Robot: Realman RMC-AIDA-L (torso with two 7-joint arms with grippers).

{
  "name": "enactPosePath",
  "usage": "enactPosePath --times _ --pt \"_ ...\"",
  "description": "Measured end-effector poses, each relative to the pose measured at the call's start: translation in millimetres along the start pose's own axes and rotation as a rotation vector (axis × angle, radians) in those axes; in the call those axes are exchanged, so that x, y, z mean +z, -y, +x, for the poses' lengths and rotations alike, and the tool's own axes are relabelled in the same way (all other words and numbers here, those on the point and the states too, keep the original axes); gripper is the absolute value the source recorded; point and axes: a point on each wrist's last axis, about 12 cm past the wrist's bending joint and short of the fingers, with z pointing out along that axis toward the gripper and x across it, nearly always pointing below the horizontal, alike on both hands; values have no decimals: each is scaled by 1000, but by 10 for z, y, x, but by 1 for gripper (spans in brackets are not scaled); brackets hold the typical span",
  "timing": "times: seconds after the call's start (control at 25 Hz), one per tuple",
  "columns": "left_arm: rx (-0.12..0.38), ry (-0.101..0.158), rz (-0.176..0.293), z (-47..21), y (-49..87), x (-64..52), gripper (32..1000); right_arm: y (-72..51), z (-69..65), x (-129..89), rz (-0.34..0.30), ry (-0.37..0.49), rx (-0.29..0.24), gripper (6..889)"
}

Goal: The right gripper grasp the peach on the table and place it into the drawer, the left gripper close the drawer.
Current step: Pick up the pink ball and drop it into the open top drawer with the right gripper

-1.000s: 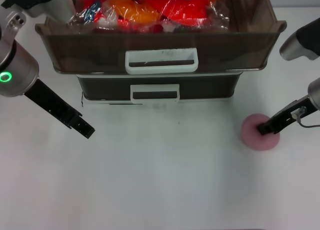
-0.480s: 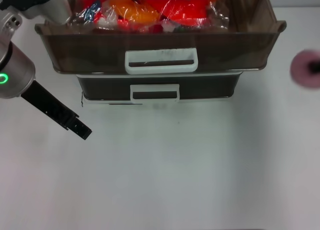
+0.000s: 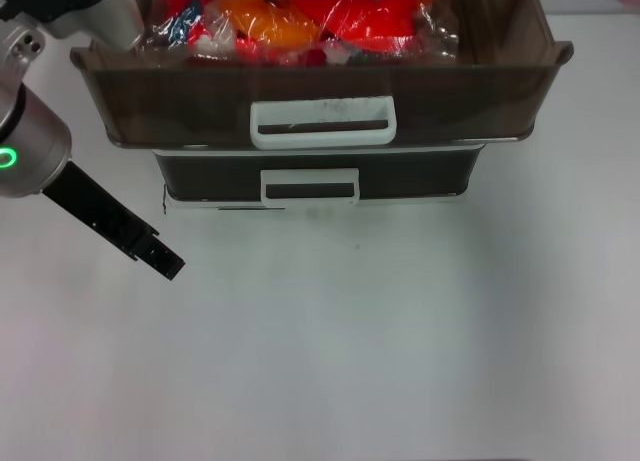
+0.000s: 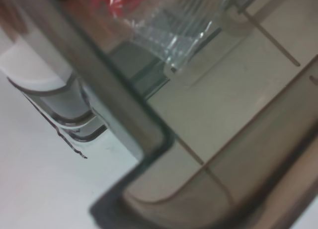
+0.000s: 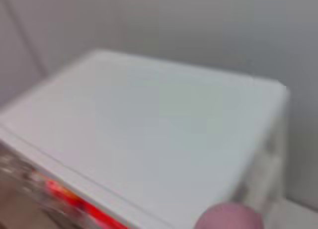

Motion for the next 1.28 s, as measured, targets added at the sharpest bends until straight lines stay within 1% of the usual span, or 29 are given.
enactPosePath --times 0.08,0.16,0.28,0.32,0.44,0.56,0.64,0.72,0.8,1.28 --pt "3 2 0 -10 4 -4 816 -93 -148 18 -60 32 -42 90" --pt "3 2 0 -11 5 -5 816 -194 -288 72 -109 42 -87 90" --pt "3 1 1 -11 7 -5 816 -353 -458 196 -183 36 -148 90" --pt "3 0 1 -11 7 -5 816 -423 -509 272 -215 21 -168 90" --pt "5 0 0 -16 9 -8 816 -613 -603 504 -291 -35 -221 90" --pt "12 4 1 -44 24 -17 816 -744 -640 647 -333 -69 -256 91" --pt "13 1 2 -52 30 -17 816 -819 -662 714 -354 -81 -276 91" --pt "10 -4 4 -50 29 -6 816 -872 -680 761 -366 -87 -292 91" --pt "8 -7 6 -47 27 1 816 -894 -684 779 -369 -89 -298 91" --pt "14 -8 3 -60 34 -1 815 -888 -637 832 -369 -110 -276 85"
